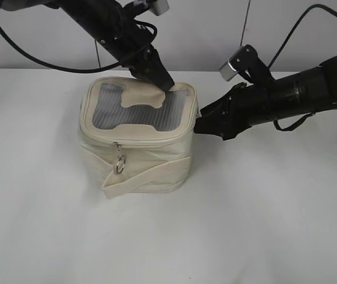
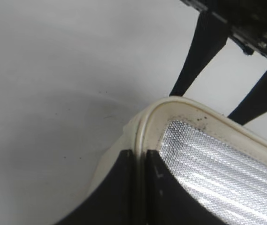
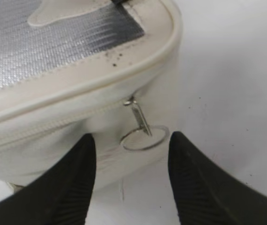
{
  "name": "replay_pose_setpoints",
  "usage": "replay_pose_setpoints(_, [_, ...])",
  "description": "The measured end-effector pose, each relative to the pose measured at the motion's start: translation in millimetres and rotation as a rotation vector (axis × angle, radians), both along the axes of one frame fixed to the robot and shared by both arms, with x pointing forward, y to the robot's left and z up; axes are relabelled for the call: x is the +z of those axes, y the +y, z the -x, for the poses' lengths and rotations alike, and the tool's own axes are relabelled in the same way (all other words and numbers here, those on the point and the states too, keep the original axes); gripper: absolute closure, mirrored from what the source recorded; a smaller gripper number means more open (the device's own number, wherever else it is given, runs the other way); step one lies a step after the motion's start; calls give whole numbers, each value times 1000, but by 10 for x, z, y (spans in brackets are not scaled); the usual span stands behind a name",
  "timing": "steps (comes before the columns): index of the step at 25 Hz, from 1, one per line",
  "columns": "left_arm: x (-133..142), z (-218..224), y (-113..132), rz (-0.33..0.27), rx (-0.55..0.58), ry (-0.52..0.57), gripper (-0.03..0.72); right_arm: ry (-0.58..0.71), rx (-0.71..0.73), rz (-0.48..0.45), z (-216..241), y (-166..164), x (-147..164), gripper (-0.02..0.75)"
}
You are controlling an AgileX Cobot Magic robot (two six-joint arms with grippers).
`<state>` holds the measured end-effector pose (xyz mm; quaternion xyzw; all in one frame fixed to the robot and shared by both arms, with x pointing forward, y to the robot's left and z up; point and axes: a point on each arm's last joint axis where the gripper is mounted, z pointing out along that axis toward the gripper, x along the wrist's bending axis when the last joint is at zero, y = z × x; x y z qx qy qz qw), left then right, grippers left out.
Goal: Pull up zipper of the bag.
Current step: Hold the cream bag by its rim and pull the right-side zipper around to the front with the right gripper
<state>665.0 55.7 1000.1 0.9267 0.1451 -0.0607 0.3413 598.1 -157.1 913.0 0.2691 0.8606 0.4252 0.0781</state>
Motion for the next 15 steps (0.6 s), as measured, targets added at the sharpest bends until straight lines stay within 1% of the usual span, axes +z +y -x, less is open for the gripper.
replay_pose_setpoints(4, [-1, 1, 1, -1, -1, 1, 652, -15, -37, 40, -1, 77, -19, 343])
replay_pose_setpoints(7, [2, 0, 0, -1, 1, 1, 652, -19, -76, 57, -9, 116, -31, 384])
replay_pose_setpoints(10, [1, 0, 1, -1, 1, 2, 652, -13, -85, 52, -44, 141, -62, 485])
replay_pose_setpoints(12, [1, 0, 1, -1, 2, 2, 652, 10, -102, 40, -80, 154, -104, 573])
replay_pose_setpoints(14, [1, 0, 1, -1, 4, 4, 652, 39, -116, 35, -89, 157, -145, 690])
replay_pose_setpoints(15, [1, 0, 1, -1, 4, 4, 652, 49, -117, 38, -83, 157, -154, 721])
